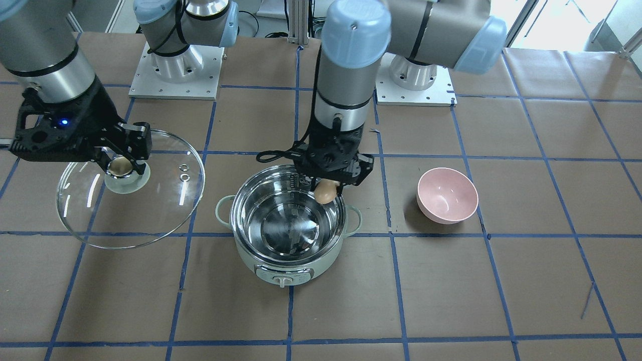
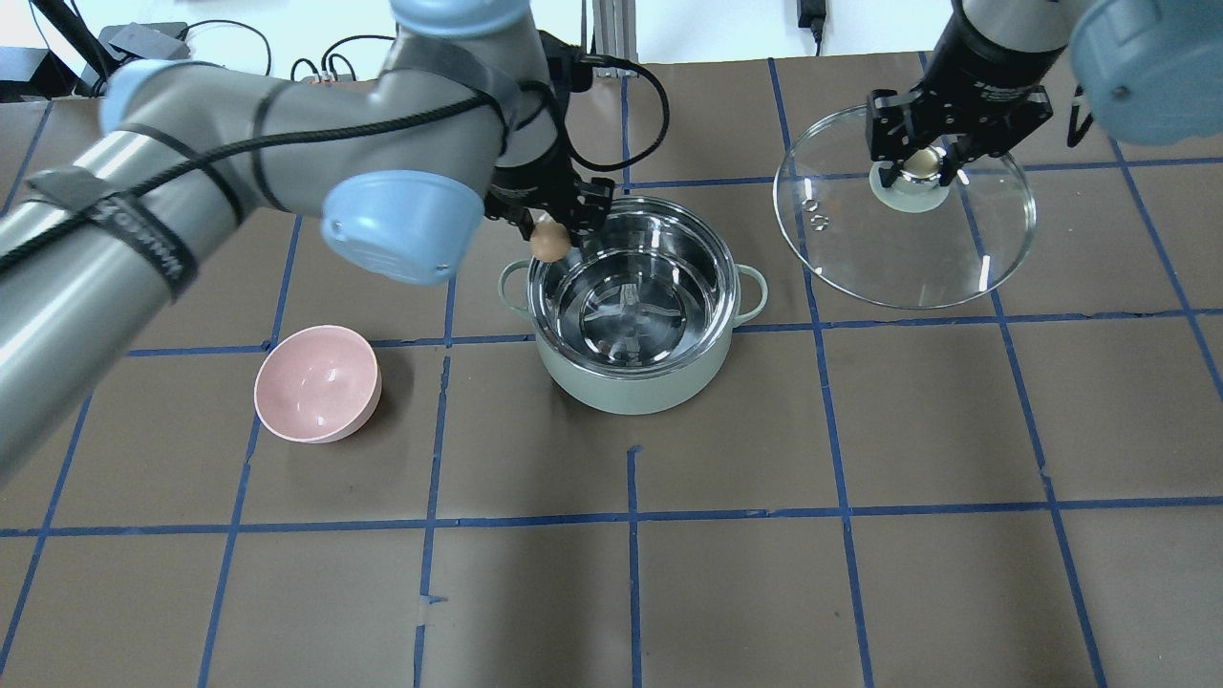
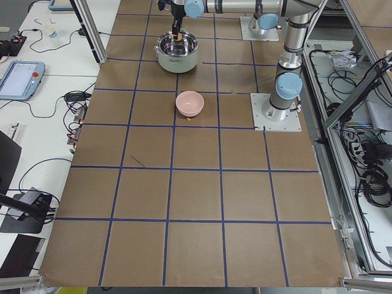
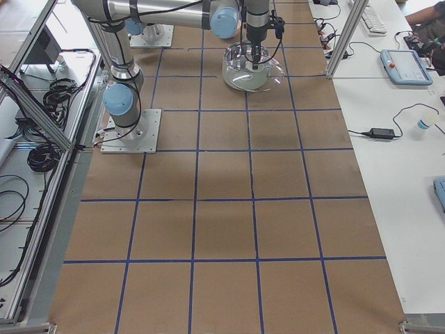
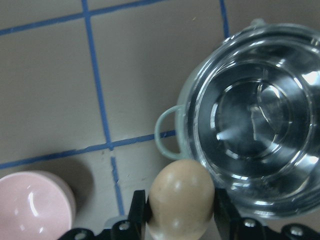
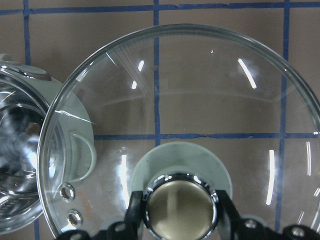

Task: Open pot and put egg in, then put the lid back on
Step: 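Lower the egg into the pot and open the left gripper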

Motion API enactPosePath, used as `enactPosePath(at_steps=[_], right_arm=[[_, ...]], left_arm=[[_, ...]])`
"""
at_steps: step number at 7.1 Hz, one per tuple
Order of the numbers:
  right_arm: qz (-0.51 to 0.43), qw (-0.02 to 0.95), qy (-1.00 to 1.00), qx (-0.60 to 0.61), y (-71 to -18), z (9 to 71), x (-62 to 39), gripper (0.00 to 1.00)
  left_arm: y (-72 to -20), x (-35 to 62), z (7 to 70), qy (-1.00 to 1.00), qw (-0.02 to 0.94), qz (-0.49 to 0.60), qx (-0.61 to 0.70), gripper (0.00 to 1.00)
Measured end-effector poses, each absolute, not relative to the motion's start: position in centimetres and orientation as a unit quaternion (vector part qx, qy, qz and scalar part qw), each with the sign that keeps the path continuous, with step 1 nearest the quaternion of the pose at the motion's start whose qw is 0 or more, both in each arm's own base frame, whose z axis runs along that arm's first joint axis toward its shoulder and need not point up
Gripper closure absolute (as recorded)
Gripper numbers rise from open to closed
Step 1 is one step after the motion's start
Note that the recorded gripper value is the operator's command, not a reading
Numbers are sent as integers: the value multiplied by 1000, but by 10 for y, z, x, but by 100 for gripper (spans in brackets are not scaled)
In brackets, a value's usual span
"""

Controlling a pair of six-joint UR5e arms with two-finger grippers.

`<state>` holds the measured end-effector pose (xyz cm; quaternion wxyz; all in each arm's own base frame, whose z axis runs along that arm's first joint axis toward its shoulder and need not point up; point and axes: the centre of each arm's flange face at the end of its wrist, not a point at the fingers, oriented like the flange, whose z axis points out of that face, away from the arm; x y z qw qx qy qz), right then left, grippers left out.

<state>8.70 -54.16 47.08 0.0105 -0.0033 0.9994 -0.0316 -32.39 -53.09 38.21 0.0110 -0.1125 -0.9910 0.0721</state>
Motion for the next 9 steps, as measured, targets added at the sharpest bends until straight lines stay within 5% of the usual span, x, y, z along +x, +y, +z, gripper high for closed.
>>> enactPosePath(at_steps=[3, 4, 5, 9], right_arm=[[-23, 10, 1000, -13, -532, 474, 74, 67], [-20, 10, 1000, -14, -529, 472, 73, 67], [-18, 10, 1000, -14, -527, 469, 74, 67], [-19, 12, 1000, -13, -521, 470, 77, 67]], left_arm=[[-536, -376, 323, -986, 13, 80, -148, 87], [-535, -379, 319, -985, 12, 79, -155, 23], [-535, -381, 318, -984, 12, 80, -158, 0], [-533, -381, 324, -984, 13, 83, -158, 0]])
